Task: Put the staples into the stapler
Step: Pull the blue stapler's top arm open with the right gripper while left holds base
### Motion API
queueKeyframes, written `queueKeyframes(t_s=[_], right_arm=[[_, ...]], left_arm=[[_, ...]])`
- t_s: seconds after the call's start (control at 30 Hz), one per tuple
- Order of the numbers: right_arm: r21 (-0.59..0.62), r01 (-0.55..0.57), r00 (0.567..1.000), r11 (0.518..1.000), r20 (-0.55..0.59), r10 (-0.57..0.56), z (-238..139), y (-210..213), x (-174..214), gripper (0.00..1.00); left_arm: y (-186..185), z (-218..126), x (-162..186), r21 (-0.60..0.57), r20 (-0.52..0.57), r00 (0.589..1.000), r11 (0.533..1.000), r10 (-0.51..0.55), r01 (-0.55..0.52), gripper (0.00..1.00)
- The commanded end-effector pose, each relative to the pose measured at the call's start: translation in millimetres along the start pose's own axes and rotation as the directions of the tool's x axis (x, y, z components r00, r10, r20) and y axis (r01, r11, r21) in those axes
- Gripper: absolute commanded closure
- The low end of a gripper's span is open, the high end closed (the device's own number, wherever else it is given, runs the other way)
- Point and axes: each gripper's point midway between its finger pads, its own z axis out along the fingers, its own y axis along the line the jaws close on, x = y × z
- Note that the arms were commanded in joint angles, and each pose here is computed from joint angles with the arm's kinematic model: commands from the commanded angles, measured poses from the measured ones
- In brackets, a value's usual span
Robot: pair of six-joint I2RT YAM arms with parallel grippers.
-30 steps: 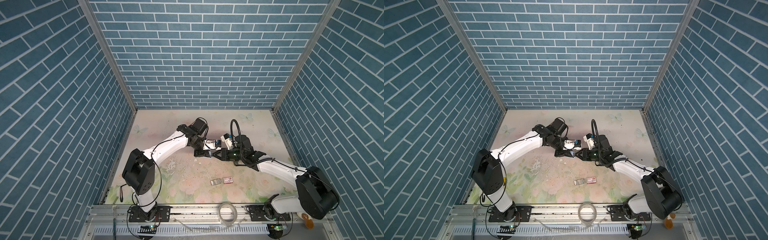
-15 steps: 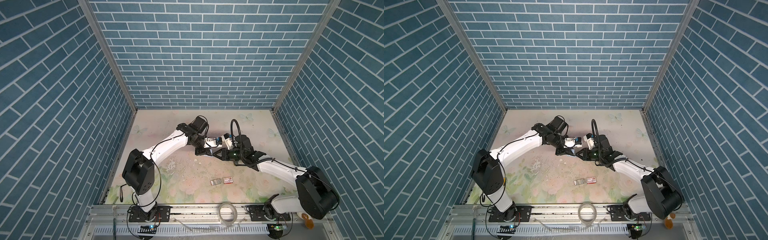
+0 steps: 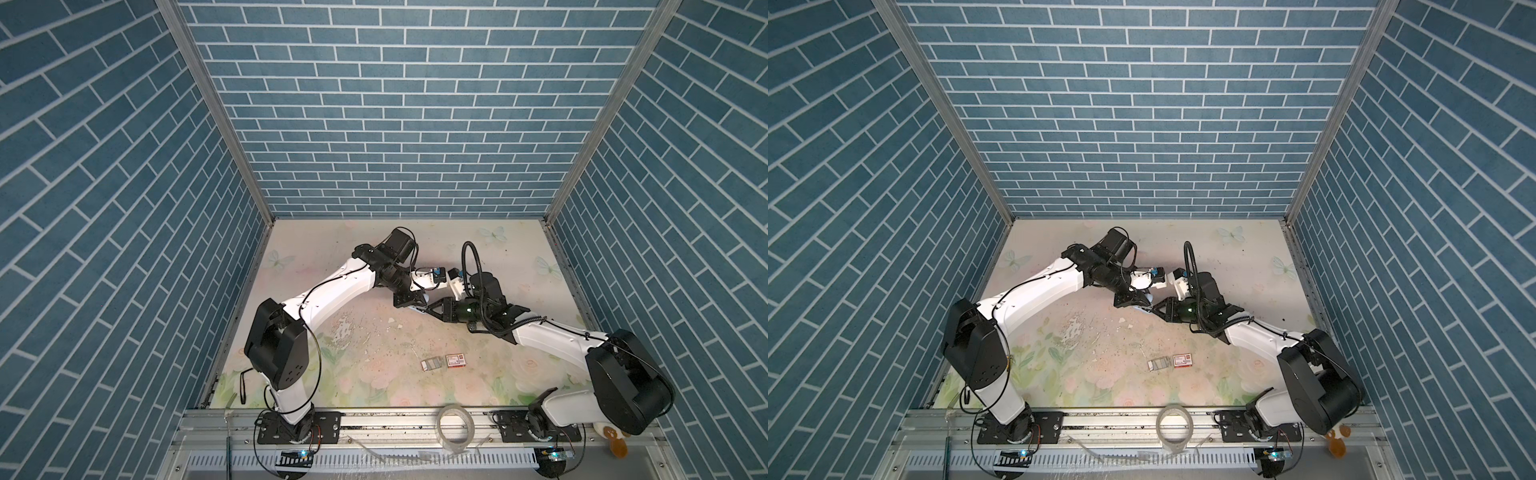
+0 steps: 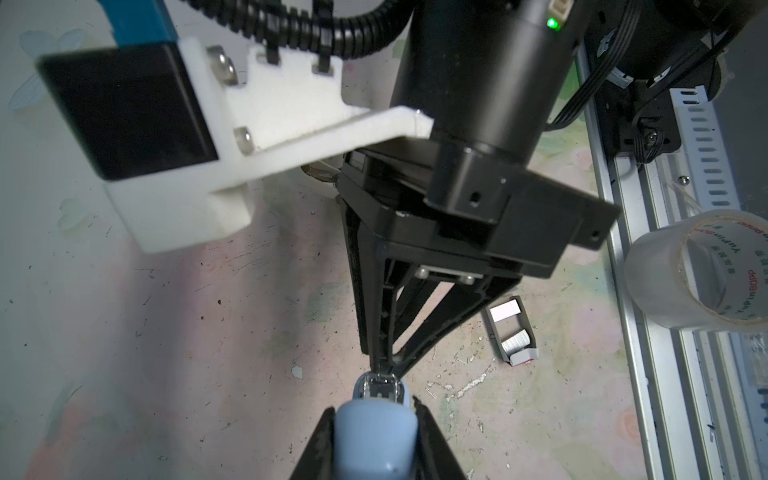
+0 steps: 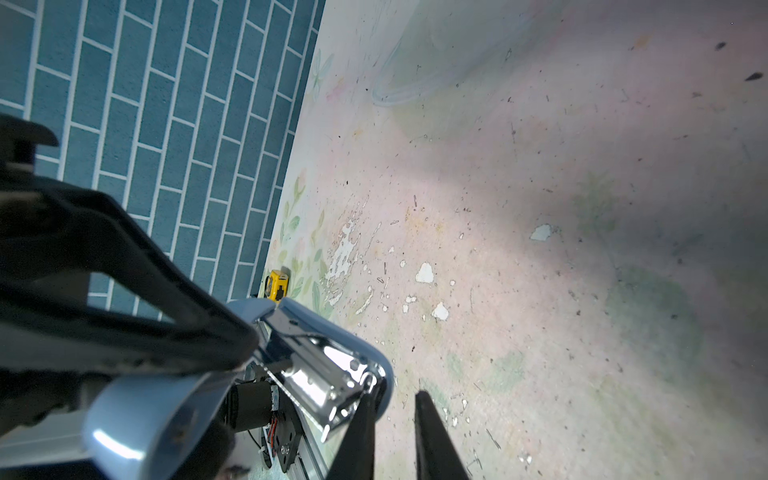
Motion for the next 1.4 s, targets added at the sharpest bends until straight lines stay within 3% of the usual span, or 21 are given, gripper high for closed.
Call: queueKeyframes(t_s=[0.0,1.1,1.2,1.37], right_arm=[[-0.021,-0.007,1.0,1.0,0.025,0.007,3,1,-3,0.8],[-0.136,-0.004,0.993,0.991,0.113,0.02,11,14,-19,0.78],[-0.11,-0.019,0.993,0.994,0.113,0.031,12,7,-17,0.76],[0.057,-0.046,0.986,0.997,0.162,0.036,0,-24,-12,0.65]], left_arm=[[-2,-7,-24,0.014,0.086,0.996,1.0,0.009,-0.01,0.95],[16,-7,-43,-0.028,0.161,0.984,0.996,-0.075,0.081,0.98],[17,-7,-46,-0.024,0.166,0.983,0.996,-0.08,0.085,0.98],[16,-10,-45,-0.001,0.173,0.98,0.995,-0.097,0.099,0.98]])
